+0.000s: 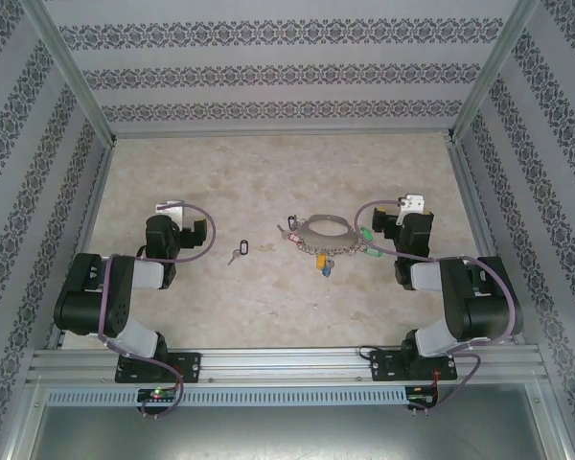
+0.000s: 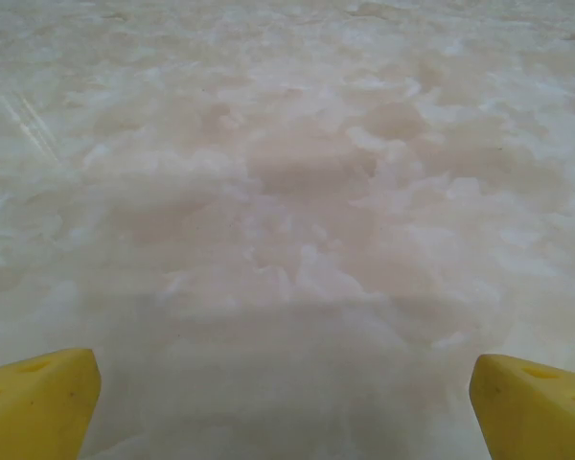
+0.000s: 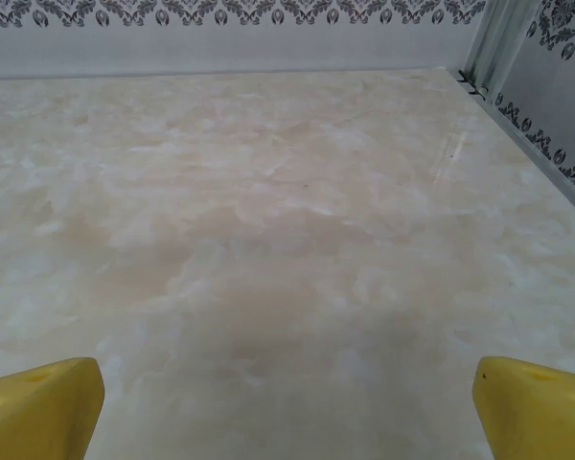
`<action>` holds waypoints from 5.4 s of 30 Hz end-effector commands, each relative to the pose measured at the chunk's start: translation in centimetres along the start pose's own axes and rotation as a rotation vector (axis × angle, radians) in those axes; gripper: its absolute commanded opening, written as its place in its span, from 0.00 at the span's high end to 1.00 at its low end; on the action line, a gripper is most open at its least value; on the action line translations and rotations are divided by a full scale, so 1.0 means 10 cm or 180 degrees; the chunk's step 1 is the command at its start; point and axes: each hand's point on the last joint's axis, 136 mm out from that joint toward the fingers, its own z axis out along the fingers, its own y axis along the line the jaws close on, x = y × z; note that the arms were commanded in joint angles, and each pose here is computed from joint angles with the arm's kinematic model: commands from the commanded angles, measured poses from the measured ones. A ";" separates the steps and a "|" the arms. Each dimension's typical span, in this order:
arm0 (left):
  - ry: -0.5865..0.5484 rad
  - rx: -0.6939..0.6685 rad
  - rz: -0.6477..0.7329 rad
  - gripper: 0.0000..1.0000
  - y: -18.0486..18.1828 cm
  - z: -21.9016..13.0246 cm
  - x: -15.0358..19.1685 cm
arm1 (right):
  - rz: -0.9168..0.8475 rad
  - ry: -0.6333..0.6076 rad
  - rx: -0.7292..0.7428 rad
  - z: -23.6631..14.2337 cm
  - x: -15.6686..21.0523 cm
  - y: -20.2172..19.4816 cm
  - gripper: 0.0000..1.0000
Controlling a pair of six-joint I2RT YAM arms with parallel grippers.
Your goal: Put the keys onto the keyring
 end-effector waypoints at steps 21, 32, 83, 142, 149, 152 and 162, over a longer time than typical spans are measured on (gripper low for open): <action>-0.0185 0.0002 0.0020 0.01 0.02 0.03 -0.18 | -0.0015 -0.0138 -0.0056 0.02 -0.13 0.06 0.02; -0.0162 0.0017 -0.0007 0.01 0.03 0.03 -0.20 | 0.0147 -0.0187 0.0066 -0.04 -0.19 -0.07 0.02; 0.1299 0.0487 -0.0560 0.00 -0.32 -1.27 -0.31 | -0.1066 0.3332 -0.1444 -0.85 0.92 1.40 0.63; 0.1341 0.0561 -0.0722 0.00 -0.38 -1.26 -0.30 | -0.1142 0.3359 -0.1850 -0.71 0.80 1.66 0.69; 0.1340 0.0559 -0.0728 0.00 -0.38 -1.26 -0.30 | -0.1150 0.3441 -0.1794 -0.70 0.87 1.63 0.69; 0.1338 0.0560 -0.0729 0.00 -0.38 -1.26 -0.30 | -0.1157 0.3474 -0.1772 -0.69 0.90 1.62 0.67; 0.1345 0.0574 -0.0726 0.00 -0.39 -1.25 -0.30 | -0.1231 0.3505 -0.1634 -0.66 0.94 1.56 0.70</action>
